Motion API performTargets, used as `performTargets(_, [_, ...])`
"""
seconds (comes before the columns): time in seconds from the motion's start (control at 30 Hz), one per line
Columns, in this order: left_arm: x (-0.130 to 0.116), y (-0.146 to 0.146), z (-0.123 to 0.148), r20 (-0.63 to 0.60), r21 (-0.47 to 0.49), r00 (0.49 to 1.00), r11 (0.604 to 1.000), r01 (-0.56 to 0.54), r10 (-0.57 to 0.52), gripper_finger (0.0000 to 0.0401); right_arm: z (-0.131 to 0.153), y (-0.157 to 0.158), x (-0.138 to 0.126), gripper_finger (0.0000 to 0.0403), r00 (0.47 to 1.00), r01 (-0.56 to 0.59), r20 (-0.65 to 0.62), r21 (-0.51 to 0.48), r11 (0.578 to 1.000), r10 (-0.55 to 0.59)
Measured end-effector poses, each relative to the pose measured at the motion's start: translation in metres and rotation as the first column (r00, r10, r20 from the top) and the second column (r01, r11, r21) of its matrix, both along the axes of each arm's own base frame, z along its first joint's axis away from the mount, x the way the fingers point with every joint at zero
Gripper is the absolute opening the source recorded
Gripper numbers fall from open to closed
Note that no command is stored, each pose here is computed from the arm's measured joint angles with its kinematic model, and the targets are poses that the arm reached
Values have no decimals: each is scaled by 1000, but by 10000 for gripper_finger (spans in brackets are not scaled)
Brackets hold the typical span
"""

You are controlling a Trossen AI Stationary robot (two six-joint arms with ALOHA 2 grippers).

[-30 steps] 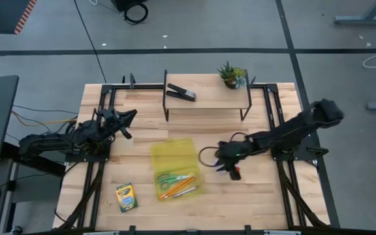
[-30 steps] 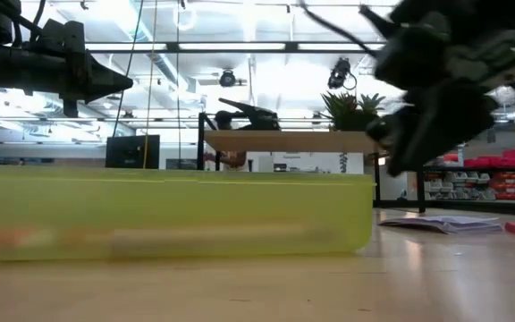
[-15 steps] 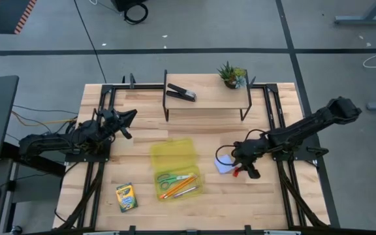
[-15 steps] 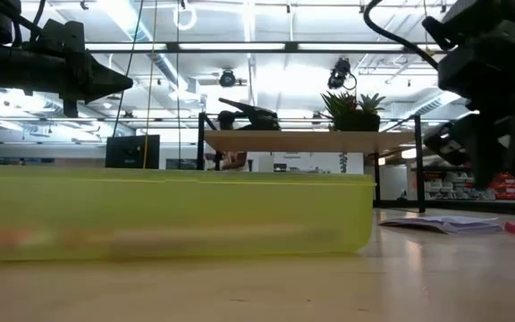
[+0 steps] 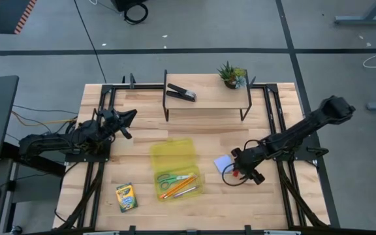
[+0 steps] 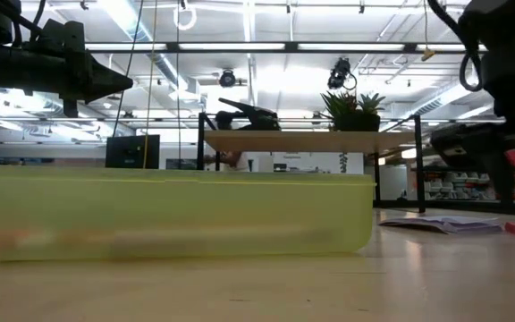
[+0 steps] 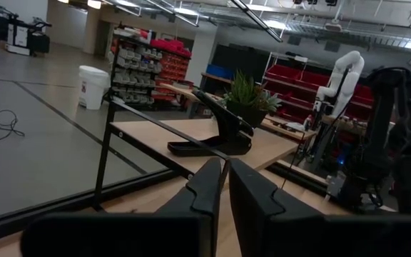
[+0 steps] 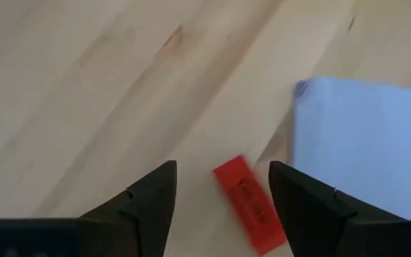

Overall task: Pack school essentials
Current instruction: Put the red eraser into the yellow supply box

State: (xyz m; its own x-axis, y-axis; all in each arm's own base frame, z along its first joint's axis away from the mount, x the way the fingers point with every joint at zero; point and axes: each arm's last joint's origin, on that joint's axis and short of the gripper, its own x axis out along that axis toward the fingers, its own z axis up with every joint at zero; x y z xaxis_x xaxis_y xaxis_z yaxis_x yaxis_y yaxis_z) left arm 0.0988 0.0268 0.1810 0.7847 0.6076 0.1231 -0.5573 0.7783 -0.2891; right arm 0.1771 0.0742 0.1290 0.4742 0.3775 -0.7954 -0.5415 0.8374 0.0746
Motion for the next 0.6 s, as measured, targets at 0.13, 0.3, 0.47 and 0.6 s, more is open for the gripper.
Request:
performTargets(0.13, [0, 0, 0, 0, 0, 1000, 1000, 0, 0, 35, -3, -1, 6, 225, 1000, 3, 27, -10, 1000, -3])
performTargets(0.3, [0, 0, 0, 0, 0, 1000, 1000, 1, -1, 28, -12, 0, 7, 221, 999, -37, -5, -34, 999, 36])
performTargets(0.47, [0, 0, 0, 0, 0, 1000, 1000, 0, 0, 32, -18, 1, 9, 221, 998, -50, -26, -36, 998, 49])
performTargets(0.6, [0, 0, 0, 0, 0, 1000, 1000, 0, 0, 38, -20, -1, 10, 213, 998, -47, -37, -30, 998, 46])
